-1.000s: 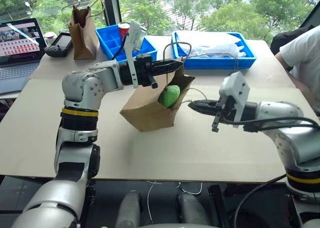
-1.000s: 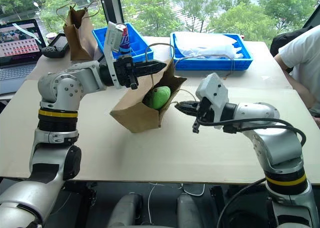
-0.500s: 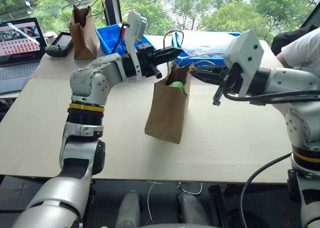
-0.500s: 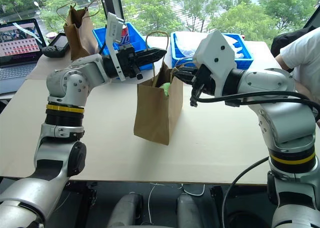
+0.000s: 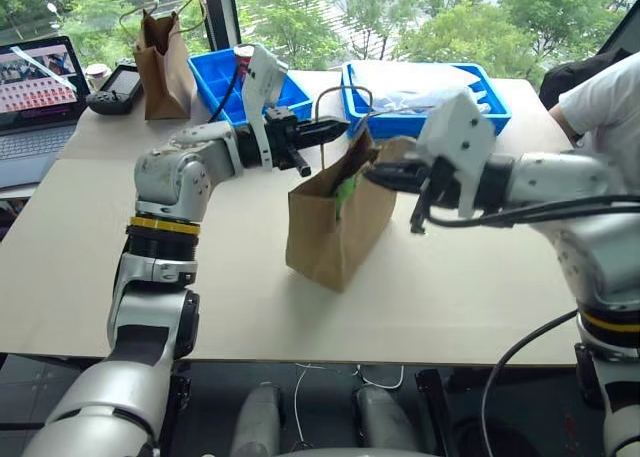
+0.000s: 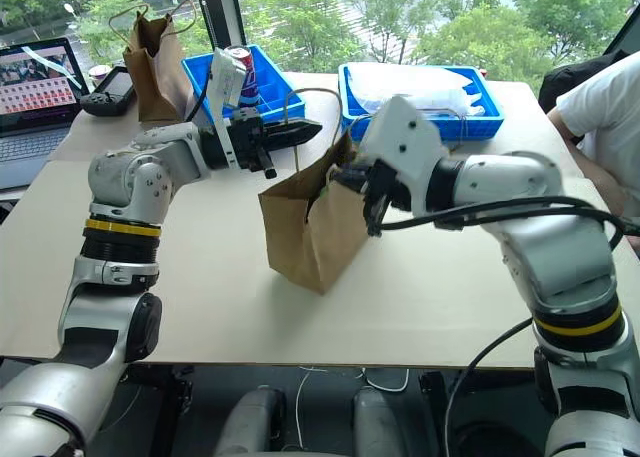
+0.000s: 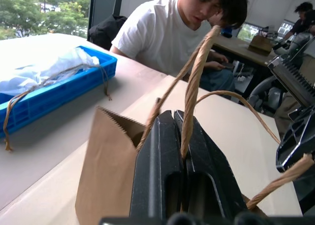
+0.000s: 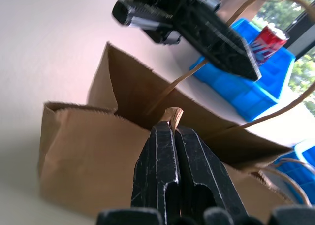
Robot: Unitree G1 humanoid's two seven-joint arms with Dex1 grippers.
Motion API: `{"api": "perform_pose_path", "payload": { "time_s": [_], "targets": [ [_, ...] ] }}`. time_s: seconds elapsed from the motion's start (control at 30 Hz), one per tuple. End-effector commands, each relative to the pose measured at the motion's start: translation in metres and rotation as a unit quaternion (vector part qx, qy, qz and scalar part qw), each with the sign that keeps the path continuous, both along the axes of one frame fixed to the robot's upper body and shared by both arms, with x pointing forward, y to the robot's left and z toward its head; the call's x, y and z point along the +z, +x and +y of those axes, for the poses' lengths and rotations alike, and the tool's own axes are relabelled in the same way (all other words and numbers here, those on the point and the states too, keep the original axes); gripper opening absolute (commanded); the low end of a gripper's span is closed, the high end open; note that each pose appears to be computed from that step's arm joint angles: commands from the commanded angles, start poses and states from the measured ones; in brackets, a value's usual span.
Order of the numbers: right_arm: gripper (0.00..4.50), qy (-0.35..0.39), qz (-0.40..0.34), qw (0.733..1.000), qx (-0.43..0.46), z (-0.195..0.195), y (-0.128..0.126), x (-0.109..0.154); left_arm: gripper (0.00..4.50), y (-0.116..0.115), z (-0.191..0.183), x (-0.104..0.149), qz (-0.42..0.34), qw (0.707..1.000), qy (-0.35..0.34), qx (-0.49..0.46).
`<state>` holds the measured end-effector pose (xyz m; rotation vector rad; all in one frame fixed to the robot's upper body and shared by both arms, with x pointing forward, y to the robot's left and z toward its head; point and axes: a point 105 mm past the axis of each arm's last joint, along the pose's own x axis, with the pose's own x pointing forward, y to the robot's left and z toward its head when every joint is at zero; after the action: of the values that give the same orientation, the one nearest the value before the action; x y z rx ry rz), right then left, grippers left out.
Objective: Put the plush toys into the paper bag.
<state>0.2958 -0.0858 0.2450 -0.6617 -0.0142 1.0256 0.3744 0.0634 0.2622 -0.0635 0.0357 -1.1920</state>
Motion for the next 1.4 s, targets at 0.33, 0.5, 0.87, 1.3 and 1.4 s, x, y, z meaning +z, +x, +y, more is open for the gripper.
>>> {"api": "perform_pose_path", "payload": {
  "time_s": [0.33,0.5,0.87,1.3,1.4],
  "targets": [
    [1.91,0.061,-0.041,0.997,-0.021,-0.020,0.003,0.049,2.45,-0.024,0.014,0.035,-0.021,0.998,0.001,-0.054],
    [3.60,0.106,-0.068,0.992,-0.002,-0.024,-0.007,0.084,4.20,-0.037,0.034,0.070,-0.080,0.995,0.005,-0.059],
    [4.46,0.110,-0.030,0.993,0.019,-0.045,-0.031,0.095,4.50,-0.052,0.086,0.062,-0.097,0.992,0.026,-0.074],
    [1.30,0.028,0.141,0.990,-0.015,-0.030,-0.039,-0.021,4.50,-0.058,0.108,-0.035,-0.012,0.997,0.066,-0.031],
    [0.23,0.051,0.095,0.994,-0.033,-0.024,-0.017,-0.026,4.50,-0.055,0.096,-0.039,-0.009,0.999,0.048,-0.019]
  ]
}}
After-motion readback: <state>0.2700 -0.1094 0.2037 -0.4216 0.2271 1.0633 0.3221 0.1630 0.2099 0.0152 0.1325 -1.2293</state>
